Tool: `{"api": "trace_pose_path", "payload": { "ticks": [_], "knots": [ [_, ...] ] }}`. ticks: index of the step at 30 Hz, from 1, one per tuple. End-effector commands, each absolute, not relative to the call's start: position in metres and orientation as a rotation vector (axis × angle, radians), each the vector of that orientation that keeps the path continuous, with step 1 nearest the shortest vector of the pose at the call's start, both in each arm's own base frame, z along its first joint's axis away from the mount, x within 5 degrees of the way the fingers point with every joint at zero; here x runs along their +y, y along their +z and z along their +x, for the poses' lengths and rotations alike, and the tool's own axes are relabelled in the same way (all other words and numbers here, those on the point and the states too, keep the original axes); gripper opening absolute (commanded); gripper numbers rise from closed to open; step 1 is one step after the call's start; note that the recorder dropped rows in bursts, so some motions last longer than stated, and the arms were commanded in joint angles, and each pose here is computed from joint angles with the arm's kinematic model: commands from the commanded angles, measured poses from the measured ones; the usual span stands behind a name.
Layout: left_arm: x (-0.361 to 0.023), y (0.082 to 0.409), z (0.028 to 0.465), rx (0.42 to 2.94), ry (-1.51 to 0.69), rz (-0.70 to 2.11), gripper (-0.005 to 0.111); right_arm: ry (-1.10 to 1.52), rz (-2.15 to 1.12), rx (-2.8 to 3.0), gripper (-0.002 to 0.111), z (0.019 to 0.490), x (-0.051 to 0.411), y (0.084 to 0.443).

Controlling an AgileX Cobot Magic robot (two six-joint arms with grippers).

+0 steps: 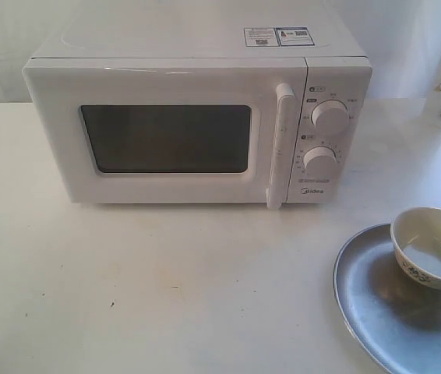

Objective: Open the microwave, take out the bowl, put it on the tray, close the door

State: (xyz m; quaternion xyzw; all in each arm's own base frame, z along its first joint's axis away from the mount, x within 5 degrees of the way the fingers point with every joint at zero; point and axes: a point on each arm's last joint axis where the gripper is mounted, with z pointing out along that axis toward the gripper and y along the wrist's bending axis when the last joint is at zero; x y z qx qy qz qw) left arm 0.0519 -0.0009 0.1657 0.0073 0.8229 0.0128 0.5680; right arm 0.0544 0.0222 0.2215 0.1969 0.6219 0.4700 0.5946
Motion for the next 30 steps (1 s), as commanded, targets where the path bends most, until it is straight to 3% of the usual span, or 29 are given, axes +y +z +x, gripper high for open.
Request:
{"api": "trace_pose_path", "payload": {
  "ticks": [1, 7, 12, 23, 30],
  "knots": [
    [-0.002, 0.167, 0.052, 1.93, 0.015, 0.015, 0.0, 1.231, 0.617, 1.424, 0.0, 0.055, 0.021, 0.219],
    [-0.002, 0.167, 0.052, 1.93, 0.015, 0.015, 0.0, 1.218, 0.638, 1.426, 0.0, 0.053, 0.019, 0.218],
    [-0.002, 0.167, 0.052, 1.93, 0.015, 0.015, 0.0, 0.969, 0.543, 1.584, 0.0, 0.054, 0.016, 0.204],
    [-0.002, 0.167, 0.052, 1.93, 0.015, 0.015, 0.0, 0.313, -0.053, 1.69, 0.0, 0.054, 0.014, 0.195],
    [-0.002, 0.167, 0.052, 1.93, 0.015, 0.015, 0.0, 0.047, -0.131, 1.796, 0.0, 0.054, 0.005, 0.185]
  ]
}}
